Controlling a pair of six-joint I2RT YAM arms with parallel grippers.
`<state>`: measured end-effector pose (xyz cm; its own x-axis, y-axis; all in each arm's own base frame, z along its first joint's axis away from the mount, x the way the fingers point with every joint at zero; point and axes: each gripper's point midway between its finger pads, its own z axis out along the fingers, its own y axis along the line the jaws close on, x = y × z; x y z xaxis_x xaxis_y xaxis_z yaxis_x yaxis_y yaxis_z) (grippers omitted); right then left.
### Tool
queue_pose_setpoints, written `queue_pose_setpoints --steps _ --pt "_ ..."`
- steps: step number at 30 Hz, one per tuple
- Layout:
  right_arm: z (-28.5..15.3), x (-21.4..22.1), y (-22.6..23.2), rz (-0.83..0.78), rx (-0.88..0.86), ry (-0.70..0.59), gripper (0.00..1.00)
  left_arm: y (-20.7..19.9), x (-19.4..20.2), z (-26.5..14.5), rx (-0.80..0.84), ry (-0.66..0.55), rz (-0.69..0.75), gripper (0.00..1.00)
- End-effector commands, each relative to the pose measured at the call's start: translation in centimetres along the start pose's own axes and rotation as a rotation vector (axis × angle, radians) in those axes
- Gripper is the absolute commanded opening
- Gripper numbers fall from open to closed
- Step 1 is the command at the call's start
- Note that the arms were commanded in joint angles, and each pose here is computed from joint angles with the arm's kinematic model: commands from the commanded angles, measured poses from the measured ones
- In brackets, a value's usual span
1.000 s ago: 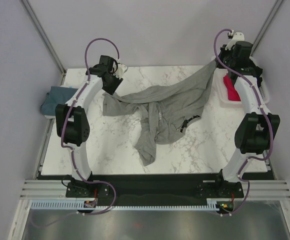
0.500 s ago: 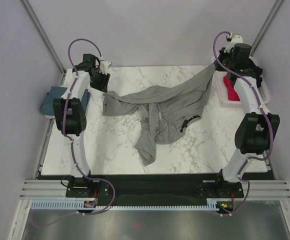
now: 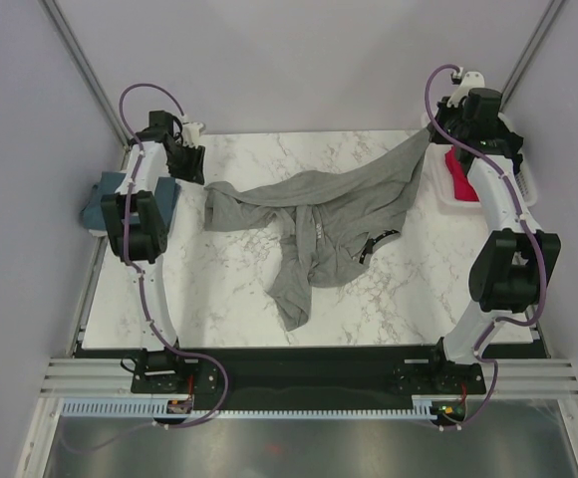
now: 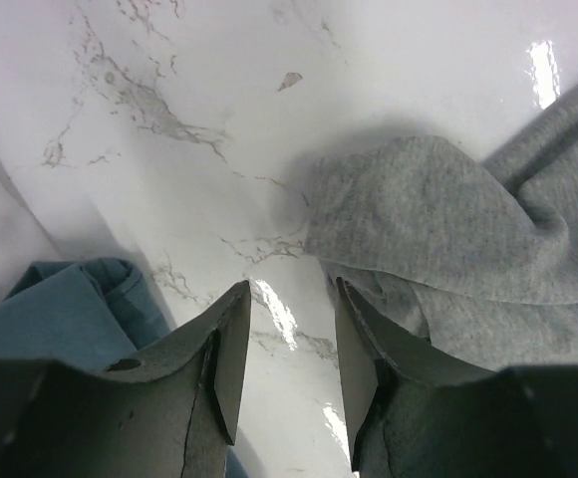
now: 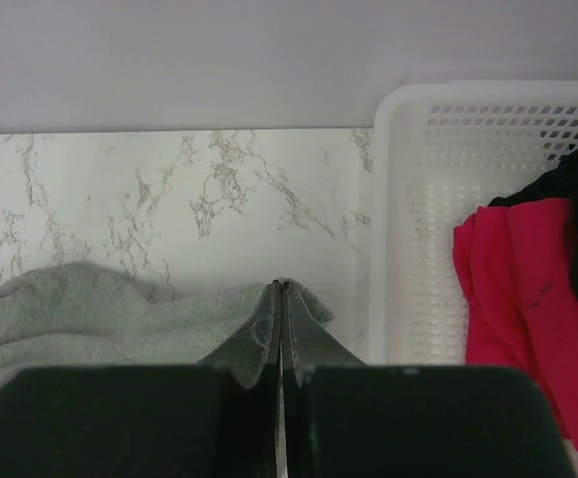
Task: Fold and stack the t-shirts
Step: Flatten the tshirt out
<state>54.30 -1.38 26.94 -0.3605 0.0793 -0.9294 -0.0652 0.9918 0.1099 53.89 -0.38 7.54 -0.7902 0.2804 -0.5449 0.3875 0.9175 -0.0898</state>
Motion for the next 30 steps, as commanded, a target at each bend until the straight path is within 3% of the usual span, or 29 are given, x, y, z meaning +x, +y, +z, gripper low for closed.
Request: queue_pose_setpoints --steps 1,20,30 --pt "-1.5 -2.0 0.4 -0.034 0.002 -0.054 0.00 0.0 -1.8 -0.1 0.017 -0.051 -0.016 0.47" --pt "-1.4 -1.7 0.1 -0.089 0.035 -0.045 0.00 -0.3 -0.3 2.4 0.113 -0.035 -0.091 0.48" --pt "-1.2 -1.6 0.2 -0.101 0.036 -0.041 0.00 -1.8 -0.8 2.0 0.203 -0.059 -0.165 0.61"
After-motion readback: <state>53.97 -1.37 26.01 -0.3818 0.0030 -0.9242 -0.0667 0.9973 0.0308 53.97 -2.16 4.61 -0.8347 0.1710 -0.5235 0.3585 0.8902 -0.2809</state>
